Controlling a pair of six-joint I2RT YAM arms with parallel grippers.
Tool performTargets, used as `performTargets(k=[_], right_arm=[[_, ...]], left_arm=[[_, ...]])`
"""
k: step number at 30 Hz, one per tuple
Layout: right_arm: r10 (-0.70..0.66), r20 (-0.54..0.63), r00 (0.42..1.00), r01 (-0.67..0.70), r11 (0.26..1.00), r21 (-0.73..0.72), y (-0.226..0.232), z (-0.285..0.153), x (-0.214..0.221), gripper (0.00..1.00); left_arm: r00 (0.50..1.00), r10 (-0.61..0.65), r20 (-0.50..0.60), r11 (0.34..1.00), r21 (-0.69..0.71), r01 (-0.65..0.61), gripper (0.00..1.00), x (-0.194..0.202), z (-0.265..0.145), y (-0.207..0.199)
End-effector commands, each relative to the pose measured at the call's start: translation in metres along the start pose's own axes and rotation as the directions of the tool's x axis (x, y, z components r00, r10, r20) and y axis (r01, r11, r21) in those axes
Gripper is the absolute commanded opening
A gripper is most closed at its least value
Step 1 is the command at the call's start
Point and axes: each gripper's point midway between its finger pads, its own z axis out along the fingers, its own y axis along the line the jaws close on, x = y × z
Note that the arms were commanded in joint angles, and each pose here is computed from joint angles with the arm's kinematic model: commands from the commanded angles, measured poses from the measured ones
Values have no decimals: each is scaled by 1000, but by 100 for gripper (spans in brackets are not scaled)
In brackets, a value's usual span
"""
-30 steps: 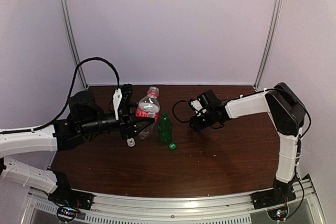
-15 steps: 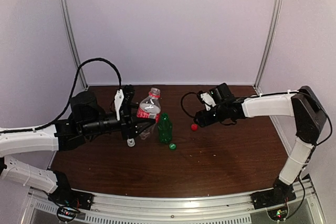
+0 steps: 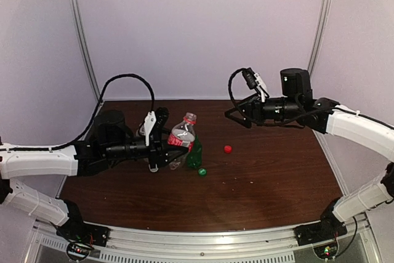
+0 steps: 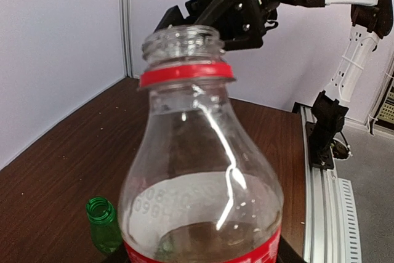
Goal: Unscrew the bottle caps
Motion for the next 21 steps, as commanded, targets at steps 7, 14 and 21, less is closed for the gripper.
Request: performTargets(k=[7,14,21], right_arm=[[-51,55,997,66,953,-295,91,5,-42,87],[-74,3,997,70,930,-362,114,30,-33,85],[-82,-33,996,62,912,-406,128,45,-24,66]], left_arm=[[998,24,51,994,108,-29,30,-23,17,-11],[999,17,35,991,129,-21,30,-18,20,-14],[1000,14,25,991,130,-17,30,-13,20,-14]])
